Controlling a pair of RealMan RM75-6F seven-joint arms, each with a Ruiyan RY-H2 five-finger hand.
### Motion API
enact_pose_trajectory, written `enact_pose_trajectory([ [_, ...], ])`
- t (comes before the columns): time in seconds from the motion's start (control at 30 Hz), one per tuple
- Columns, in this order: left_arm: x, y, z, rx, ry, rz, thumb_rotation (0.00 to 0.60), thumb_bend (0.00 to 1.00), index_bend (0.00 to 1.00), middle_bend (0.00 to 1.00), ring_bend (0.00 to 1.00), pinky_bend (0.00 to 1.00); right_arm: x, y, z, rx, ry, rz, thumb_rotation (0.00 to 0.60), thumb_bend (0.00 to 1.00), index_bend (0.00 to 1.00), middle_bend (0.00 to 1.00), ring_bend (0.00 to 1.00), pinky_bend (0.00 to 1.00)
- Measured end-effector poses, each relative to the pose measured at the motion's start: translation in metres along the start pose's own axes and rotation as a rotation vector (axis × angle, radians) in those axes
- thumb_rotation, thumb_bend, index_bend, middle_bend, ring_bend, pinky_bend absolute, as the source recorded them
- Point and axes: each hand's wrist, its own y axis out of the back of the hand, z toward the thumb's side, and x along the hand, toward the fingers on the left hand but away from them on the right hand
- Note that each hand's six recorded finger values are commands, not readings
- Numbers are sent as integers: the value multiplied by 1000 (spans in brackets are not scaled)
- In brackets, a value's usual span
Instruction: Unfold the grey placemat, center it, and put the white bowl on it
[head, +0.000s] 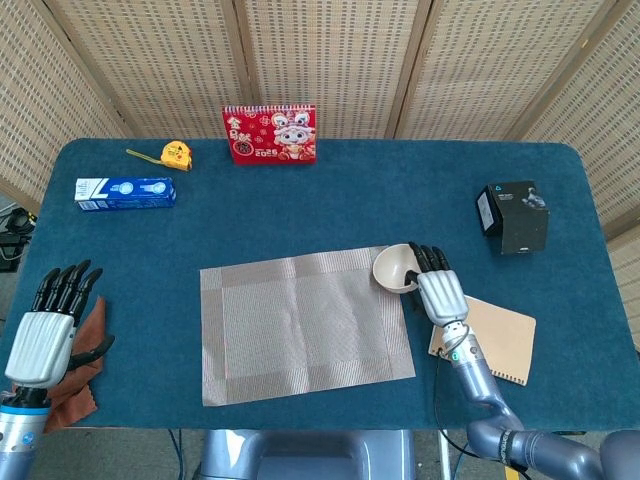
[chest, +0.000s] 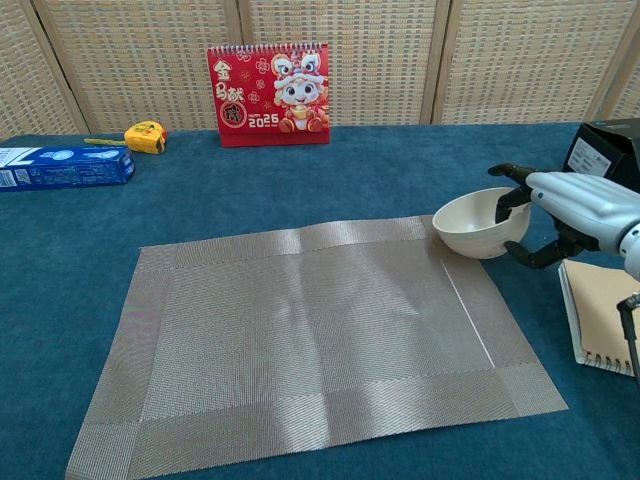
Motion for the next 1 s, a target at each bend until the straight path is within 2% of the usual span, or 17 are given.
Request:
enact_pose_trajectory([
  [0.3, 0, 2, -2, -16, 4, 3, 600, 182, 51, 0, 0, 0, 14, -1, 33, -63, 68, -16, 600, 633, 692, 0, 0, 0],
  [0.63, 0, 5, -3, -27, 2, 6, 600, 182, 52, 0, 0, 0, 22, -8, 50, -139, 91, -3, 600, 633, 704, 0, 0, 0],
  [0.87, 1, 5, -3, -31, 0, 7, 600, 181, 55, 0, 0, 0, 26, -10, 64, -266, 100, 2, 600, 633, 710, 0, 0, 0],
  [1.0, 2, 3, -4, -30, 6, 5, 600, 181, 56, 0, 0, 0, 29, -15, 79, -378, 104, 20, 600, 631, 711, 0, 0, 0],
])
